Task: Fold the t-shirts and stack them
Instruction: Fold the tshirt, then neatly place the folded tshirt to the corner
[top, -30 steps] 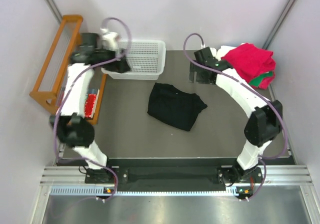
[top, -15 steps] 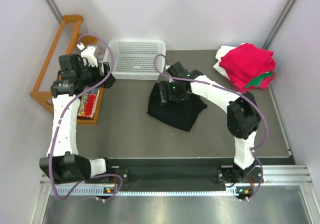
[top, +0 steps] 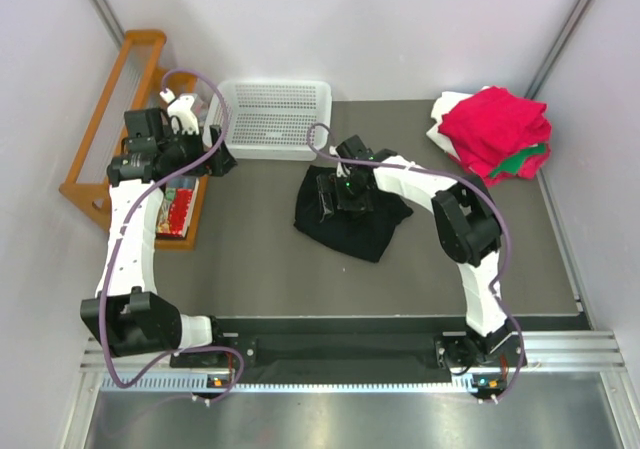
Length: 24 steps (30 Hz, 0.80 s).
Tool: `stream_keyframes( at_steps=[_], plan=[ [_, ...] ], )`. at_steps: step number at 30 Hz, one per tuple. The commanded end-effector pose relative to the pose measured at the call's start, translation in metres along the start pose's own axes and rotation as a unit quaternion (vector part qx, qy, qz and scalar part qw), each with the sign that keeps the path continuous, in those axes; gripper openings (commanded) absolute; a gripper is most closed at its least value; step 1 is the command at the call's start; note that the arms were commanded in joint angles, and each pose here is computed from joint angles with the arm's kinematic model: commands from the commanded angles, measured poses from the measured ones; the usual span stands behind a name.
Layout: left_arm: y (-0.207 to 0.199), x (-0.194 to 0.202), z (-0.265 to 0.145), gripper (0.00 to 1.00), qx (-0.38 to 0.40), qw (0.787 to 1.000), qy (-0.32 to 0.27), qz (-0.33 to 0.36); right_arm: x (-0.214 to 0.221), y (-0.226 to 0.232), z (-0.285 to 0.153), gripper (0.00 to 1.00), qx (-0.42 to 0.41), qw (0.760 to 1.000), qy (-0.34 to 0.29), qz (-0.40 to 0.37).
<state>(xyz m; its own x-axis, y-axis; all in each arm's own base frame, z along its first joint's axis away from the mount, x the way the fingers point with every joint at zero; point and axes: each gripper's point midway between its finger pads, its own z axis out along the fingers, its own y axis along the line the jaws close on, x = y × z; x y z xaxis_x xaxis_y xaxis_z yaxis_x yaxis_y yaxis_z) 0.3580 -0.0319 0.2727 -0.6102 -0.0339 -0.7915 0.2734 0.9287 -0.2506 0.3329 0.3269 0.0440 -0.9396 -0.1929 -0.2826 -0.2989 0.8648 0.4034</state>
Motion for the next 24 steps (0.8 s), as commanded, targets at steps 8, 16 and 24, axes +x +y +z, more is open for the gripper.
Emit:
stream_keyframes(
  at_steps=[8,16,24],
  plan=[
    [-0.014,0.013,-0.001,0.93,0.044,0.999,0.005,0.013,-0.082,0.042,-0.031,0.99,-0.048,0.989,-0.1,-0.096],
    [-0.016,0.013,-0.001,0.93,0.051,0.999,0.003,0.009,-0.067,0.017,-0.133,1.0,-0.024,0.982,-0.178,-0.053],
    [-0.018,0.011,-0.005,0.93,0.051,0.999,0.005,0.012,-0.03,-0.063,-0.117,1.0,-0.012,0.984,-0.175,0.036]
  ],
)
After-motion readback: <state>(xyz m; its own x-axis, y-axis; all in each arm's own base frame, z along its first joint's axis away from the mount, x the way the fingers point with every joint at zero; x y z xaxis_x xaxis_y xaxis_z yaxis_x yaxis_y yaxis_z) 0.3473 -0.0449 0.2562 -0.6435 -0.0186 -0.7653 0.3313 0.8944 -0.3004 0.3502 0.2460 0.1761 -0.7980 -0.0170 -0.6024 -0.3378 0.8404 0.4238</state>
